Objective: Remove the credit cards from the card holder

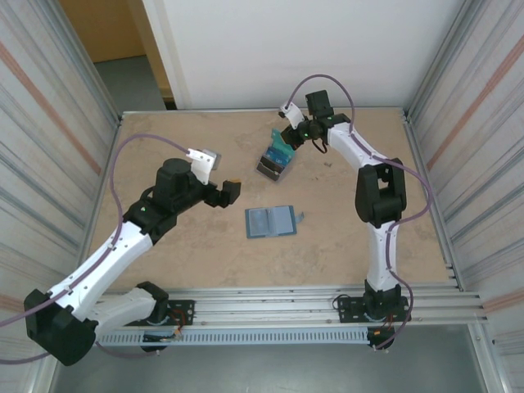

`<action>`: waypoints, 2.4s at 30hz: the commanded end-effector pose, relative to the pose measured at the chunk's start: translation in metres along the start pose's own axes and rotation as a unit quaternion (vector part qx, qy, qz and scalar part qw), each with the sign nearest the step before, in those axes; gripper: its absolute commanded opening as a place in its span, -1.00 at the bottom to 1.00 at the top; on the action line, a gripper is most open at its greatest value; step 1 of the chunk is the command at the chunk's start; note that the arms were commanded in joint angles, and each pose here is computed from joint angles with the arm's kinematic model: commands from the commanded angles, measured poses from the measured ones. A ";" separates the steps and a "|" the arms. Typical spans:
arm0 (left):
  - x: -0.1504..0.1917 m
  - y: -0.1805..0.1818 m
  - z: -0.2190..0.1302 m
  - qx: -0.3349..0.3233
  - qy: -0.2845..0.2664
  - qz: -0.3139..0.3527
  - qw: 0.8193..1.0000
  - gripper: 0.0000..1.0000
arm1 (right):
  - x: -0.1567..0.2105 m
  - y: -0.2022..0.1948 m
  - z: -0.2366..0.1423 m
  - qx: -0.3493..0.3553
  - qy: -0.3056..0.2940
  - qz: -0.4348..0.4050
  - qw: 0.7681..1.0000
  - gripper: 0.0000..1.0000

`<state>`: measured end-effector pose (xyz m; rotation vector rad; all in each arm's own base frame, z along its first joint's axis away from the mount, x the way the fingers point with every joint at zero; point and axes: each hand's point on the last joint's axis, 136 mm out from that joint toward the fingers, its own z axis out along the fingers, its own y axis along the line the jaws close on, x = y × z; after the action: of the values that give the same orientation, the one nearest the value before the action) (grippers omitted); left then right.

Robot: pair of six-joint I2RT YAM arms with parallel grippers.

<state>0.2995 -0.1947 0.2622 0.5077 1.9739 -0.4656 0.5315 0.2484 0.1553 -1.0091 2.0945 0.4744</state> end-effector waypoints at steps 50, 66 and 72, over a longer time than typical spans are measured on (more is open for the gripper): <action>-0.025 0.009 -0.014 -0.033 -0.056 -0.002 0.998 0.97 | 0.073 0.056 0.019 -0.166 0.098 0.006 0.981 -1.00; -0.026 0.012 -0.018 -0.042 -0.054 -0.006 0.998 0.97 | 0.008 0.057 -0.022 -0.110 0.046 -0.026 0.992 -0.24; -0.027 0.010 -0.025 -0.038 -0.062 -0.008 0.997 0.97 | -0.021 0.075 -0.051 -0.087 0.012 -0.040 0.995 -0.24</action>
<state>0.3032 -0.1808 0.2809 0.4355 1.9094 -0.4061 0.4657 0.2689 0.1606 -1.2377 2.1284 0.6470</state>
